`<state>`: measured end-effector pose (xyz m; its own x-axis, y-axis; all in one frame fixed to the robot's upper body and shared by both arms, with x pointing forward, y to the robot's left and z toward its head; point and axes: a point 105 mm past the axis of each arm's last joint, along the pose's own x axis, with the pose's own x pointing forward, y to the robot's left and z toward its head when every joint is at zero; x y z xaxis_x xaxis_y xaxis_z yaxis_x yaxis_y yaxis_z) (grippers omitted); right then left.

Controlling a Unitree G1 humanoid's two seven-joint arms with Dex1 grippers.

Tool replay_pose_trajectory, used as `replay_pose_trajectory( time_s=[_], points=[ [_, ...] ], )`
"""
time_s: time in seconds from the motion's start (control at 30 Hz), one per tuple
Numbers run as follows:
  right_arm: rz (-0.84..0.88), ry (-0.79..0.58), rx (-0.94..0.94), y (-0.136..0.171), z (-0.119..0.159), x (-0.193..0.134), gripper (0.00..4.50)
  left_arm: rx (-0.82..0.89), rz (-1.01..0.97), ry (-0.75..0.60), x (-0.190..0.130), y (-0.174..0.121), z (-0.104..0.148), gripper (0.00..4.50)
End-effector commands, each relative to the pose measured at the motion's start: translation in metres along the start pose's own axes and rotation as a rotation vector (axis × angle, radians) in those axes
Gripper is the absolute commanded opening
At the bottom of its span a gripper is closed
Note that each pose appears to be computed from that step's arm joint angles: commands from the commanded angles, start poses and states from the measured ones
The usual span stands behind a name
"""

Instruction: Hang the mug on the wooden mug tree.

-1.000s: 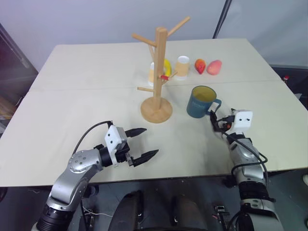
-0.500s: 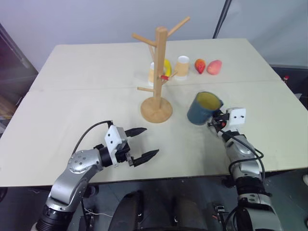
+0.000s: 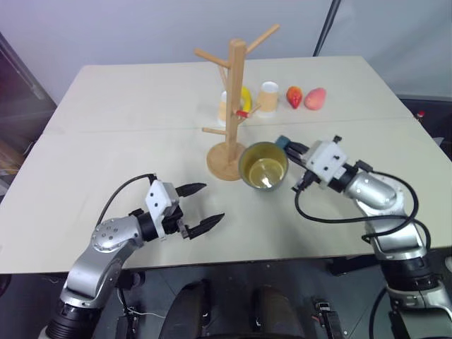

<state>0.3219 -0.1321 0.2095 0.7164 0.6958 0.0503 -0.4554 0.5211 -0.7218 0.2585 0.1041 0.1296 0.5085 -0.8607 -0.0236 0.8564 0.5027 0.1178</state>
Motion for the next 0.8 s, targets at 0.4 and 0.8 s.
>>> replay_pose_trajectory(
  time_s=[0.4, 0.8],
  points=[
    [0.014, 0.037, -0.129, -0.022, 0.042, 0.026, 0.07, 0.046, 0.045, -0.089, -0.010, 0.013, 0.022, 4.50],
    [0.017, 0.034, -0.149, -0.029, 0.053, 0.050, 0.07, 0.042, 0.028, -0.169, -0.012, 0.012, 0.049, 4.50]
  ],
)
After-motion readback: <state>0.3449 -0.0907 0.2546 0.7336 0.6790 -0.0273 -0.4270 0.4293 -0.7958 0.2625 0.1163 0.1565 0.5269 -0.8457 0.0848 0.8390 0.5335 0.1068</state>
